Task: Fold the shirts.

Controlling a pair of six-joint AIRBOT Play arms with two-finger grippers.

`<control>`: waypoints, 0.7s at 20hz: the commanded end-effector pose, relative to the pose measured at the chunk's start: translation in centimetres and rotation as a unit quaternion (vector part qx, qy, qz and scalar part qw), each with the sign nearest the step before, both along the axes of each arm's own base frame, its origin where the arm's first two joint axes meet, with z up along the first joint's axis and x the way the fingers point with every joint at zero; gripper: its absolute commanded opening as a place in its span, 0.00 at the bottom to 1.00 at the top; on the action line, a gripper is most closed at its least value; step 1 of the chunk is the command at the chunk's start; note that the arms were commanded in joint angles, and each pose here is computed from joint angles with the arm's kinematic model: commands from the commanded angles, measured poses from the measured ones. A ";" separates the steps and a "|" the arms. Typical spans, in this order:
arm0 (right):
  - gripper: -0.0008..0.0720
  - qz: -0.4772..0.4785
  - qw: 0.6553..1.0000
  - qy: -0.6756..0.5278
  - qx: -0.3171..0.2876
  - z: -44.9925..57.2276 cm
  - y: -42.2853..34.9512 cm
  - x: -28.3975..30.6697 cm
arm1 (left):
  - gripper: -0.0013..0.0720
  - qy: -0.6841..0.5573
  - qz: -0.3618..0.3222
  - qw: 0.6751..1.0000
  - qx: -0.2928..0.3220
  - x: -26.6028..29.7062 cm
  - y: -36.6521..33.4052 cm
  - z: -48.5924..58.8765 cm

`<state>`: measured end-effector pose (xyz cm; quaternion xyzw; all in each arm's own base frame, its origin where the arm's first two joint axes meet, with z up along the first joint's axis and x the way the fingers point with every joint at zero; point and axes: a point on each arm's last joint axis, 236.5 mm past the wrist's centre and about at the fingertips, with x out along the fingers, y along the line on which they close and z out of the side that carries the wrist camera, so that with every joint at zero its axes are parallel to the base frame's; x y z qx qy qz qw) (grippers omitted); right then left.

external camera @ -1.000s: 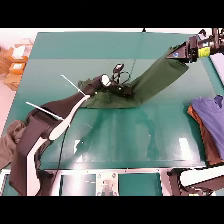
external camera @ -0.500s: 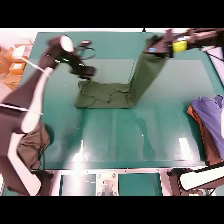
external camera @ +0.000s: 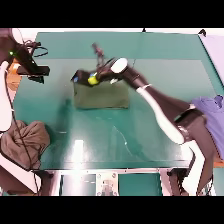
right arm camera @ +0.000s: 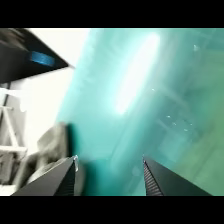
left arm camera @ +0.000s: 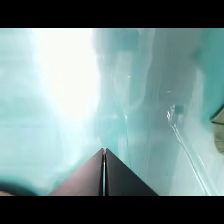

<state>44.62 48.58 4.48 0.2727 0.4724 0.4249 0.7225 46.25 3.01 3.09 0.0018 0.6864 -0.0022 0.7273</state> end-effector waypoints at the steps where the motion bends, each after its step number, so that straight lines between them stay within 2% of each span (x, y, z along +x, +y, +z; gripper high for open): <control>1: 0.51 -0.029 1.000 0.001 -0.008 -3.2 0.6 1.4 | 0.05 0.011 -0.005 1.000 -0.004 -0.8 1.4 0.1; 2: 0.50 -0.038 0.999 0.003 -0.006 -1.7 -2.3 3.2 | 0.05 0.010 -0.006 1.000 -0.009 -0.7 1.2 0.1; 4: 0.58 -0.056 0.998 0.012 -0.004 1.3 -9.5 6.4 | 0.05 0.008 -0.011 1.000 -0.017 -0.6 0.8 0.2; 6: 0.58 -0.082 0.995 0.057 -0.016 2.6 -17.7 8.1 | 0.05 0.004 -0.011 1.000 -0.017 -0.4 0.8 0.2; 8: 0.59 -0.111 0.985 0.116 -0.071 0.5 -25.8 8.2 | 0.05 0.004 -0.011 1.000 -0.017 -0.4 0.8 0.2; 9: 0.64 -0.121 0.976 0.147 -0.103 -1.3 -29.0 7.7 | 0.05 0.004 -0.010 1.000 -0.017 -0.4 0.8 0.2; 10: 0.71 -0.127 0.968 0.176 -0.128 -3.3 -31.5 6.8 | 0.05 0.004 -0.009 1.000 -0.017 -0.4 0.8 0.2; 12: 0.76 -0.133 0.955 0.228 -0.139 -6.9 -33.3 5.0 | 0.05 0.004 -0.008 1.000 -0.017 -0.4 0.8 0.1; 14: 0.77 -0.133 0.947 0.255 -0.143 -10.4 -32.8 3.4 | 0.05 0.004 -0.002 1.000 -0.018 -0.4 0.8 0.1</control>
